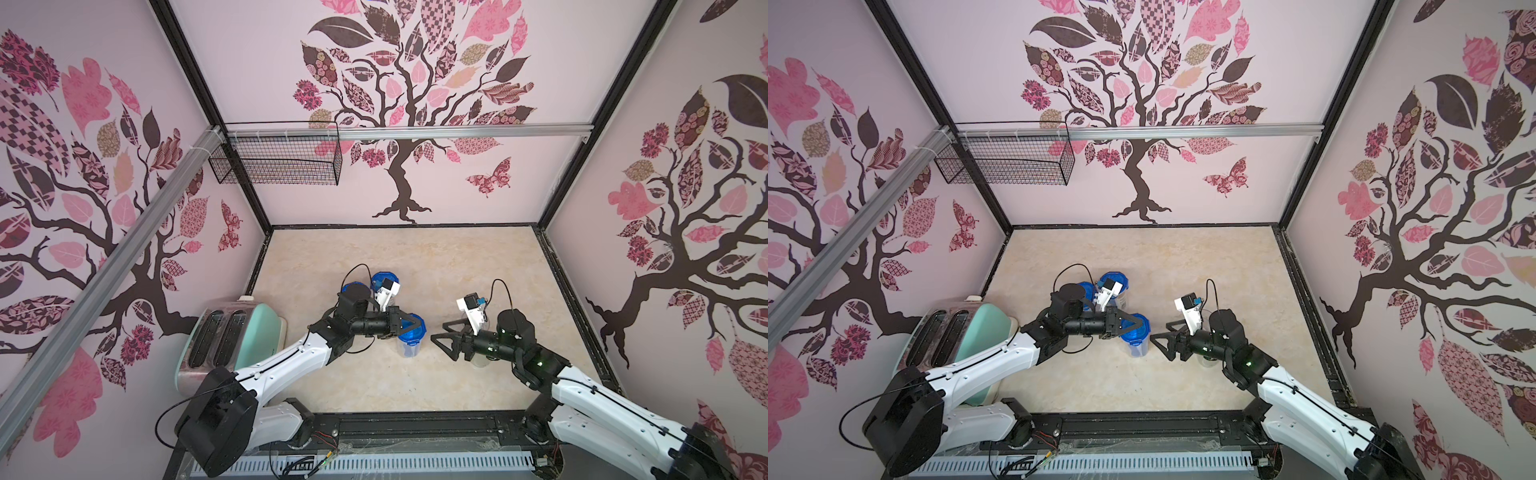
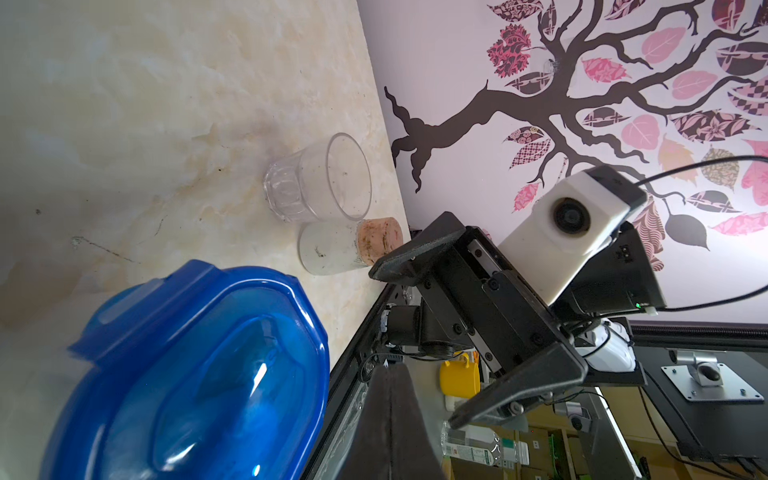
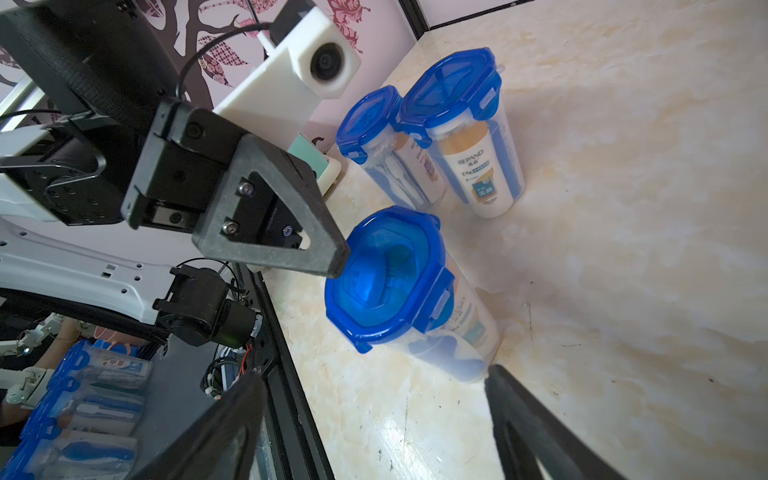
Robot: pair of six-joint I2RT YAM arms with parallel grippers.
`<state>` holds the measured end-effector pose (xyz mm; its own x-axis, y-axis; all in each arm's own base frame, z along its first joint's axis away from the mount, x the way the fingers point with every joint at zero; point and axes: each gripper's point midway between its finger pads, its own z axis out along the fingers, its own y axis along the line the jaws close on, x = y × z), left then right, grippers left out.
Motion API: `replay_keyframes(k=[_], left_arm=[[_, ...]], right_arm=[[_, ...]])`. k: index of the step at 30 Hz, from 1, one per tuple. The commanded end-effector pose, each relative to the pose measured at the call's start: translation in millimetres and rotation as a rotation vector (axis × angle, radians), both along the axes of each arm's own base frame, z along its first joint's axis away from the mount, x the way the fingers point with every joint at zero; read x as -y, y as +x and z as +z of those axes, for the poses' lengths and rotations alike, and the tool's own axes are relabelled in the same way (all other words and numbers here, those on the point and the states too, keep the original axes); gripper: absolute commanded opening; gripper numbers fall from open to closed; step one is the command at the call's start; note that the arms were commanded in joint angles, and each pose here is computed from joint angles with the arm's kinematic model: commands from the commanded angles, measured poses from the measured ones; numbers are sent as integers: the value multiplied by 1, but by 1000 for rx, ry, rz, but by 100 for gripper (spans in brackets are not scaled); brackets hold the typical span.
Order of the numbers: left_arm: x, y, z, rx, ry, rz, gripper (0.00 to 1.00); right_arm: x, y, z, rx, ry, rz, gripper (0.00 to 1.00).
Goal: Take out toiletry kits
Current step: Unfasten the latch on the container.
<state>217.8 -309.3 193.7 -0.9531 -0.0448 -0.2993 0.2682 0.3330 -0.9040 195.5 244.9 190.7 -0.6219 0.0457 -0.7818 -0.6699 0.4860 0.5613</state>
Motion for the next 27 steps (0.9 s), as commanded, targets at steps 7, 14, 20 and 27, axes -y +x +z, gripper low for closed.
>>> replay_keyframes(k=[7,14,20,27], left_arm=[[5,5,-16,-40,44,-9,0],[4,7,-27,-60,80,0,0],[6,14,-22,-49,58,-13,0],[8,18,-15,-52,26,-37,0]], right_arm=[[-2,-7,-13,-5,0,45,86],[-6,-11,-20,-25,3,77,86],[-10,-14,-24,-42,11,107,86],[-12,-13,-27,-53,10,109,86]])
